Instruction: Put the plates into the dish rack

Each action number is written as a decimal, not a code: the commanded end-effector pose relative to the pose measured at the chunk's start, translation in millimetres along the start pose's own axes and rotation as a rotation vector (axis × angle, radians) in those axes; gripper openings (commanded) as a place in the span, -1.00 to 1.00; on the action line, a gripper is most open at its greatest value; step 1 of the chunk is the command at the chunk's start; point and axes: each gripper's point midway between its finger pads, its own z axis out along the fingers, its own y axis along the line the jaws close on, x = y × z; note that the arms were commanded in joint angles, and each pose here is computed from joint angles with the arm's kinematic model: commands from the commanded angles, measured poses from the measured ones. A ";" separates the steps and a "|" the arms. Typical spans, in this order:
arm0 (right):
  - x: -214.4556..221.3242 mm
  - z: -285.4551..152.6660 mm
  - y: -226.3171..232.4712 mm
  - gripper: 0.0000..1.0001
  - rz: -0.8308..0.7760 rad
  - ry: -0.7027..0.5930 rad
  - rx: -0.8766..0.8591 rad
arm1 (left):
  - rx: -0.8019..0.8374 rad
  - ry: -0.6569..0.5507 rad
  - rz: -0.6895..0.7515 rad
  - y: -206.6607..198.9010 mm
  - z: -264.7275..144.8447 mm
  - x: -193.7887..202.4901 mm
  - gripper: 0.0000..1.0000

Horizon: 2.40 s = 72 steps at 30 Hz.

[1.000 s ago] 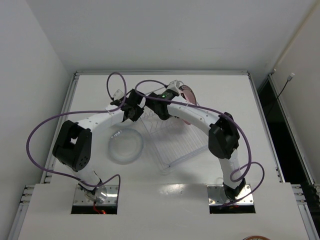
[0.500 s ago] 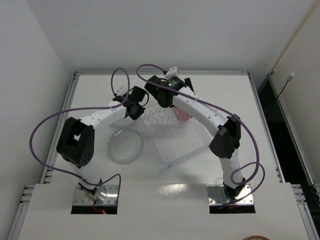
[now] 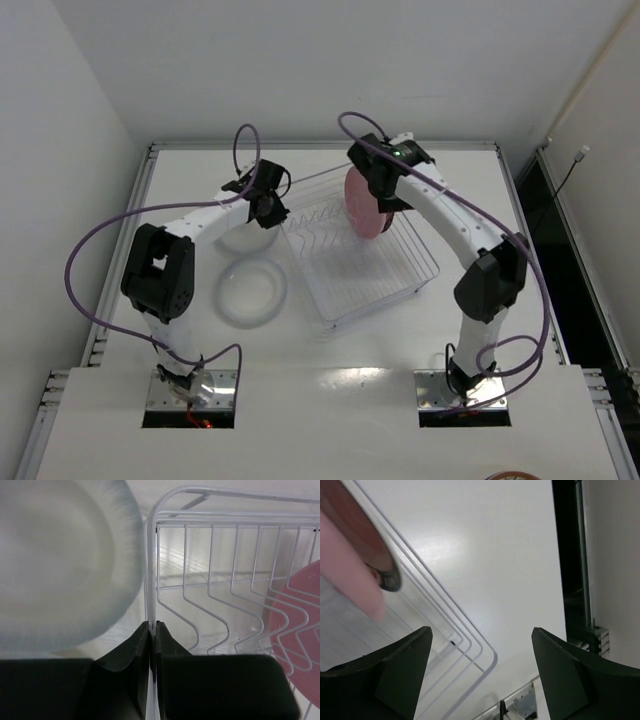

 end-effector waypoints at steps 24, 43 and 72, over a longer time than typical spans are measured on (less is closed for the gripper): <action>102.8 33.7 22.6 0.17 0.175 0.224 -0.583 | 0.333 0.010 0.129 -45.7 58.5 -62.8 -0.62; 149.9 64.9 27.3 -0.76 0.131 0.339 -0.504 | 0.285 -0.095 0.088 -22.4 17.9 -89.6 0.71; 144.7 24.5 27.8 -0.04 0.109 0.302 -0.569 | -0.147 -0.137 0.350 97.7 2.6 -57.4 0.89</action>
